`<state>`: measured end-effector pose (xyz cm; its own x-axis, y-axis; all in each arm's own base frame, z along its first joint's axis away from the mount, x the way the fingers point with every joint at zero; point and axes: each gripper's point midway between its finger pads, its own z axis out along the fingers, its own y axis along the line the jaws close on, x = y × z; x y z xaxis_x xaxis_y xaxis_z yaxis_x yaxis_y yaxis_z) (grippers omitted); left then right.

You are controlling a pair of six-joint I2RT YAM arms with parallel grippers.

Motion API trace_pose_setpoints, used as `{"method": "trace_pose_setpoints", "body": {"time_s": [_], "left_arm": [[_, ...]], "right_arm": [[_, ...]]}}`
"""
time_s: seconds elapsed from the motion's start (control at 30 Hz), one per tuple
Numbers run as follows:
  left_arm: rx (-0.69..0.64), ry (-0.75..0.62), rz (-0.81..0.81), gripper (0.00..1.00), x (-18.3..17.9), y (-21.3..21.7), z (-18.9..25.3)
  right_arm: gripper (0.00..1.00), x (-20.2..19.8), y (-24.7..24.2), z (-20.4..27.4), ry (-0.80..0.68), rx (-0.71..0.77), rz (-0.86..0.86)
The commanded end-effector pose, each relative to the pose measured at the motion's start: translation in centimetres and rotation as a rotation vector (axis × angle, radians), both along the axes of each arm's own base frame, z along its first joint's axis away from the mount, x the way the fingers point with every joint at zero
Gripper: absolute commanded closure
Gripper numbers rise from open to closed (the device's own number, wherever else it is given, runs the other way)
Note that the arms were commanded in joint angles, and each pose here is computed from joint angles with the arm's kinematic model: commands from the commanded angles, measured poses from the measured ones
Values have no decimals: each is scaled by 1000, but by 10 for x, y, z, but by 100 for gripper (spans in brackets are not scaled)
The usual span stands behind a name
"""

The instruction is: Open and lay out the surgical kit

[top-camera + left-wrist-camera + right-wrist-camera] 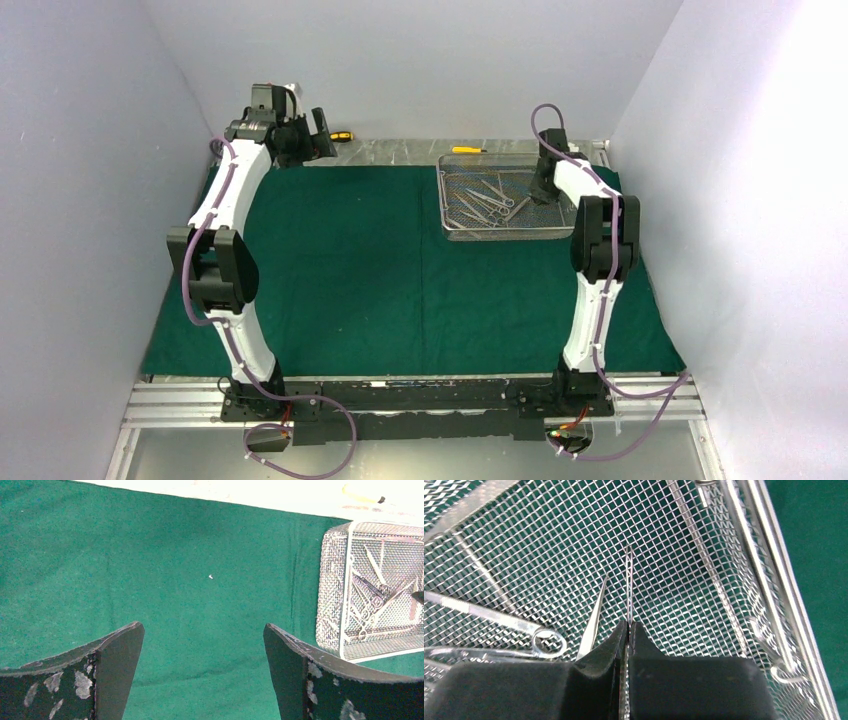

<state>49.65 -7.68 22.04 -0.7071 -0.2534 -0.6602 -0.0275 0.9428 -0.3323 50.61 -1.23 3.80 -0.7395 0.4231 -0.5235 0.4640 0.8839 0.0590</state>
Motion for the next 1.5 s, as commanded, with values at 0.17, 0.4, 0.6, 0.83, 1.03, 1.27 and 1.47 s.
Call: {"method": "trace_pose_setpoints", "body": {"time_s": [0.17, 0.4, 0.6, 0.83, 1.03, 1.27, 1.47], "left_arm": [[-60, -79, -25, 5, -5, -8, 42], [-79, -76, -41, 5, -13, -12, 46], [-115, -75, -79, 5, -31, -20, 49], [-266, -50, -152, 6, -63, -44, 45], [-537, -4, -406, 6, -99, -95, 62], [-739, -59, -659, 2, -142, -152, 115], [-830, -164, -797, 0, -165, -203, 157]], "right_arm": [[100, 3, -2, 124, -263, -29, 75], [100, -39, 12, 142, -223, 29, 131], [100, -113, 23, 140, -30, 19, 232], [100, -199, 87, 148, 46, 294, 483], [100, -235, 163, 232, -253, 725, 718], [100, -247, 195, 300, -493, 1028, 775], [100, -243, 219, 337, -574, 1145, 793]]}}
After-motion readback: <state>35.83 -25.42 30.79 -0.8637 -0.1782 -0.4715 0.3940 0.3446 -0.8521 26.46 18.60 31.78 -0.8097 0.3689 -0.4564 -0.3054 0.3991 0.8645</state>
